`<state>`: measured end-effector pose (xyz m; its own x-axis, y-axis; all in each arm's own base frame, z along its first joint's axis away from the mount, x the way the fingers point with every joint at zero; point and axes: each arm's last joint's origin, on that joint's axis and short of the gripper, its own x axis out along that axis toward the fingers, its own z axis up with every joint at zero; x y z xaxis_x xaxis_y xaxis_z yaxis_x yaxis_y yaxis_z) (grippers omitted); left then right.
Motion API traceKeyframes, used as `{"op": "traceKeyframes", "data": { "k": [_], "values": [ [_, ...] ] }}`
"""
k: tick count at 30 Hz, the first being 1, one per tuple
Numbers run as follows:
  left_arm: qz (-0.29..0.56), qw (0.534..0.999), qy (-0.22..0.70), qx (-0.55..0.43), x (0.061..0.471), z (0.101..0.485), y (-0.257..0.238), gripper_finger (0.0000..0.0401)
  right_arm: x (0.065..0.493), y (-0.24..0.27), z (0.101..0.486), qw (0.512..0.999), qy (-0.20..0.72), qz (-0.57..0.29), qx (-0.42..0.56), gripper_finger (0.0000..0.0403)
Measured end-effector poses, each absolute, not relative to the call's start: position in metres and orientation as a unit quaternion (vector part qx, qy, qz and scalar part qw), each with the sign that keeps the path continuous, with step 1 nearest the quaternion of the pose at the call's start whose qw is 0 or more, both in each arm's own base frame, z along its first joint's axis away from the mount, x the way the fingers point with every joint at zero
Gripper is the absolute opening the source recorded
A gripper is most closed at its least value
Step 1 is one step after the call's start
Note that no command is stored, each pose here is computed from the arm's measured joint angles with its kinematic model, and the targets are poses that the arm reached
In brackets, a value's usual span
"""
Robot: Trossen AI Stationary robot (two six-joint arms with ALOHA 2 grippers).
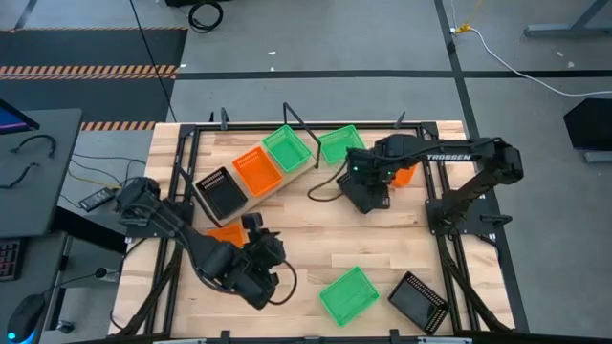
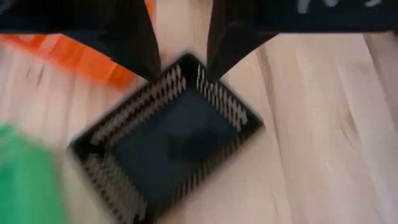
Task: Stack baskets on shelf by color
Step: Stack the top black bin on top of the black bin on the shelf
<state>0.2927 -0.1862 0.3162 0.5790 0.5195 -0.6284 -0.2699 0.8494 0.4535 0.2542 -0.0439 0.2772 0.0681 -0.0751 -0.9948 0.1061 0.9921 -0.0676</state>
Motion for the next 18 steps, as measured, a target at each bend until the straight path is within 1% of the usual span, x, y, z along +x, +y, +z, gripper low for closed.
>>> {"op": "traceKeyframes", "data": {
  "k": [5,8,12,14,18],
  "values": [
    [0.224,0.883,0.379,0.161,0.289,0.317,-0.195,0.0117,0.235,-0.04,0.247,0.68,0.729,-0.078,0.009,0.0181],
    [0.211,0.895,0.369,0.139,0.292,0.318,-0.2,0.0117,0.225,-0.039,0.234,0.666,0.741,-0.083,-0.001,0.0201],
    [0.162,0.912,0.358,0.119,0.302,0.313,-0.207,0.0117,0.219,-0.034,0.225,0.689,0.721,-0.07,-0.02,0.0216],
    [0.141,0.916,0.356,0.123,0.309,0.305,-0.206,0.0117,0.218,-0.03,0.222,0.711,0.7,-0.053,-0.04,0.0218],
    [0.102,0.923,0.36,0.091,0.329,0.281,-0.192,0.0117,0.218,-0.021,0.222,0.743,0.663,-0.017,-0.086,0.0216]
  ]
}}
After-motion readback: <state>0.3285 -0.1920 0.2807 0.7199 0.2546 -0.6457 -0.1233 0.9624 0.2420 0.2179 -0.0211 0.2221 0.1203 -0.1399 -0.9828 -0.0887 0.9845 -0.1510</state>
